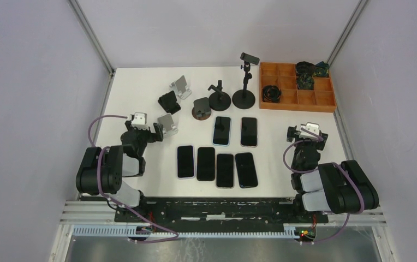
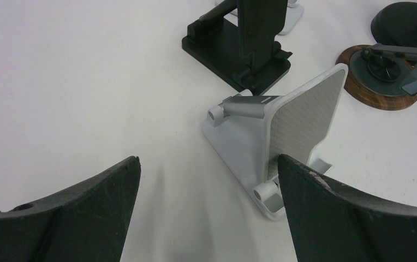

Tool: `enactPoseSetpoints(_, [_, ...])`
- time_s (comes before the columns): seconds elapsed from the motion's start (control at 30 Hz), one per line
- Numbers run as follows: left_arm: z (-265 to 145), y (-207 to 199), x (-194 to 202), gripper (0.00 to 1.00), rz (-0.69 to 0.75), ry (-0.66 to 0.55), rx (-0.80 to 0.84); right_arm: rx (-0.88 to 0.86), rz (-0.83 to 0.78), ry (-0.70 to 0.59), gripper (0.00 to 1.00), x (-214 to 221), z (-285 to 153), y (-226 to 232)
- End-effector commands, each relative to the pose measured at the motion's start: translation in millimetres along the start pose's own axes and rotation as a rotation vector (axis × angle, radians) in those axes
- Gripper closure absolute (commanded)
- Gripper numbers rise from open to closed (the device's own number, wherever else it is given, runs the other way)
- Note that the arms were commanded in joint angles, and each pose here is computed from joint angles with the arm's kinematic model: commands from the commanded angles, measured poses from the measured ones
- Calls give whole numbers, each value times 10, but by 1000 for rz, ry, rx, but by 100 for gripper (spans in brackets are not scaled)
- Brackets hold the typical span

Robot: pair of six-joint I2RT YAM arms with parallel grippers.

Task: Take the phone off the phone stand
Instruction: Reset both arms

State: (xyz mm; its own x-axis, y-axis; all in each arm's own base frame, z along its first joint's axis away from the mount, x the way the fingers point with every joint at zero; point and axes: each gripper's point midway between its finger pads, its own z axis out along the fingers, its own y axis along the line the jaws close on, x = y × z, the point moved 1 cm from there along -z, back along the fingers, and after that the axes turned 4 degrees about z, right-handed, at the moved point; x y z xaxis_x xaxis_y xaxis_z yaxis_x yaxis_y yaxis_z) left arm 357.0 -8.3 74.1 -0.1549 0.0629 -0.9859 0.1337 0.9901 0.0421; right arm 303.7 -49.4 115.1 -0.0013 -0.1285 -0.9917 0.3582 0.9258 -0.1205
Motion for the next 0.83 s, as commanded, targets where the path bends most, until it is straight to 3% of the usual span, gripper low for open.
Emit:
enactPoseSetpoints(0.0, [49, 41, -182, 0, -12, -64, -28, -59, -26, 73, 2, 295, -280, -24])
enactPoseSetpoints(0.8, [66, 28, -177, 0, -4, -58, -32, -63, -28, 71, 2, 289, -280, -21])
